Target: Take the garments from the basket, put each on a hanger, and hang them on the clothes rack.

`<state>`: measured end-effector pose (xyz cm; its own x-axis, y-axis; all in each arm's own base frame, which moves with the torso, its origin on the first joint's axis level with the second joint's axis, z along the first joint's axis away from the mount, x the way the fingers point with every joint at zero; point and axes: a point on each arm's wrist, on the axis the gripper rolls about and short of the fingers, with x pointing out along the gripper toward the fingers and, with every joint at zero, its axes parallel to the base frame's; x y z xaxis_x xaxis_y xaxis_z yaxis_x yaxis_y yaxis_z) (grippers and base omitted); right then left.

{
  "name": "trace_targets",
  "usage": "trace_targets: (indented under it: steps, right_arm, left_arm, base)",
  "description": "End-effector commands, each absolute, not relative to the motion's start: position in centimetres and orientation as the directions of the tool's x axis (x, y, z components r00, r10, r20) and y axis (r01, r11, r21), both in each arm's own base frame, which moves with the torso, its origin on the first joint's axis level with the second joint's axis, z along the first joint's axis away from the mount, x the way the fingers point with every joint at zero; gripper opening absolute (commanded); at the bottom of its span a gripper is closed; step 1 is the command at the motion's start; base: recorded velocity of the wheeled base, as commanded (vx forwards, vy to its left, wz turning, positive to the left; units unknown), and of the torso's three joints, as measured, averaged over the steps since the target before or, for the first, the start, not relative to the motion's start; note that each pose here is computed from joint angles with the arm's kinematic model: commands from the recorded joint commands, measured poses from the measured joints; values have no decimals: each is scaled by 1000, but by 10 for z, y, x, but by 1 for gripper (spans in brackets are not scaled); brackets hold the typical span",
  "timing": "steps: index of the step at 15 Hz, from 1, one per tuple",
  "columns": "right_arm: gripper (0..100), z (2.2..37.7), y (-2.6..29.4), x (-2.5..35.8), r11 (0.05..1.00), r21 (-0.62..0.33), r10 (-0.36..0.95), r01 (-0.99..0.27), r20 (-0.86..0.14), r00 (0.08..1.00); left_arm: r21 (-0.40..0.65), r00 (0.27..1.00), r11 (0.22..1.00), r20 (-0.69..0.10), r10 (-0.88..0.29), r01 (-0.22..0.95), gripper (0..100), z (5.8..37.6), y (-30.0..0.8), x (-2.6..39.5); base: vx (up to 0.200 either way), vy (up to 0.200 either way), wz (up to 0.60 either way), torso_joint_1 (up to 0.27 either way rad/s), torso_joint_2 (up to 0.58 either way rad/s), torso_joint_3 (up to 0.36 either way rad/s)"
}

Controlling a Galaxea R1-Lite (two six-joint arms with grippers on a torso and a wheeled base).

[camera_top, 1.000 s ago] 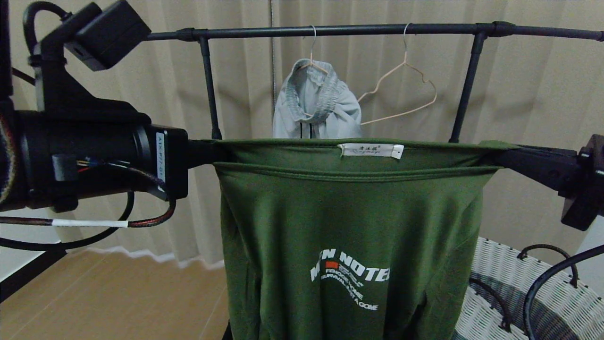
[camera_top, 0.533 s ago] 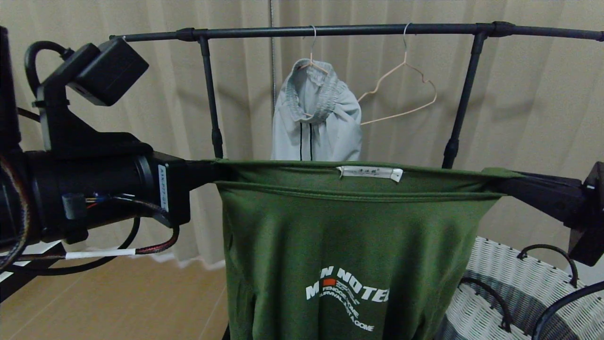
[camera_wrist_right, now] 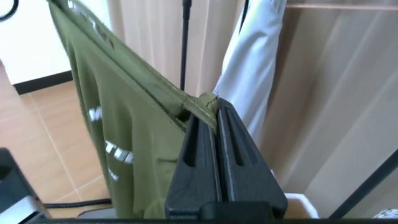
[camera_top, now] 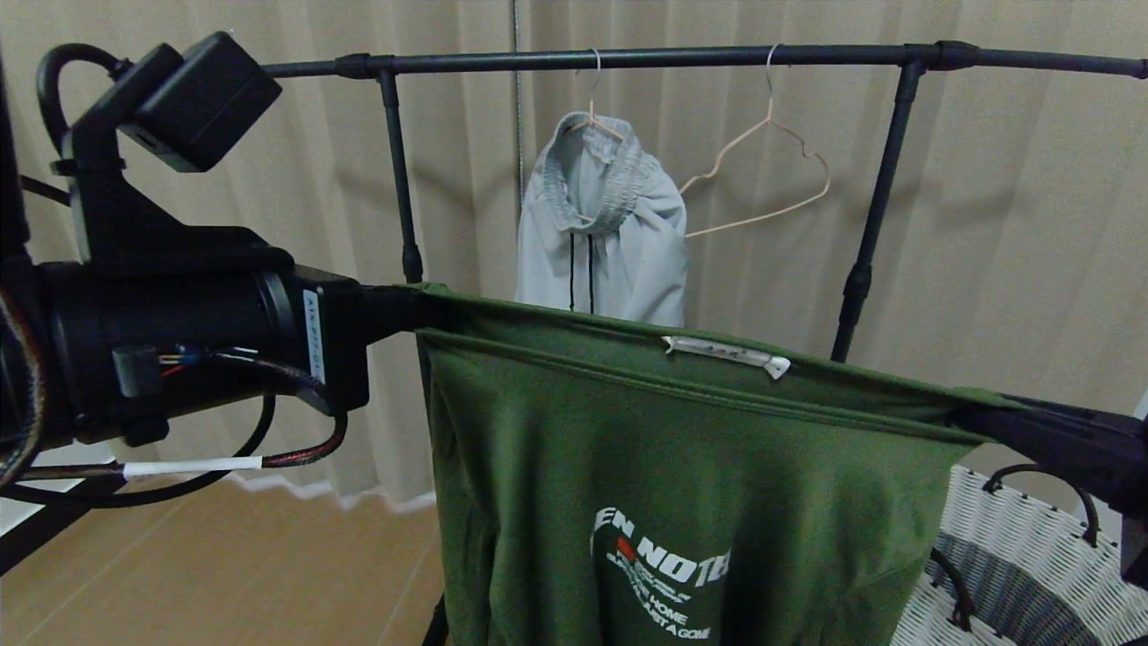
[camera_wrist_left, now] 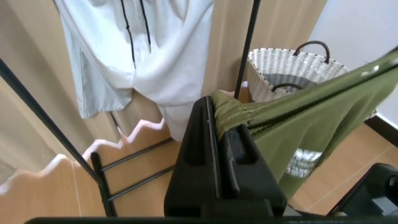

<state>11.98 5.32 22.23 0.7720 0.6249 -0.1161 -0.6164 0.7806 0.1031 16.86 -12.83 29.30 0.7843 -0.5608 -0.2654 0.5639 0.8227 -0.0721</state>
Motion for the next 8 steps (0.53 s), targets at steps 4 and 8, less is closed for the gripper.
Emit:
trace_targets:
  steps: [4, 8]
  right_arm:
    - [0, 228, 52, 107, 753, 117, 651, -648, 13, 759]
    - [100, 233, 49, 96, 742, 102, 661, -663, 57, 749]
  left_arm:
    - [-70, 773, 824, -309, -553, 562, 0, 280, -129, 170]
    - [-70, 774, 824, -308, -554, 562, 0, 280, -129, 169]
  base:
    - [0, 0, 0, 0, 0, 0]
    - [0, 0, 0, 0, 0, 0]
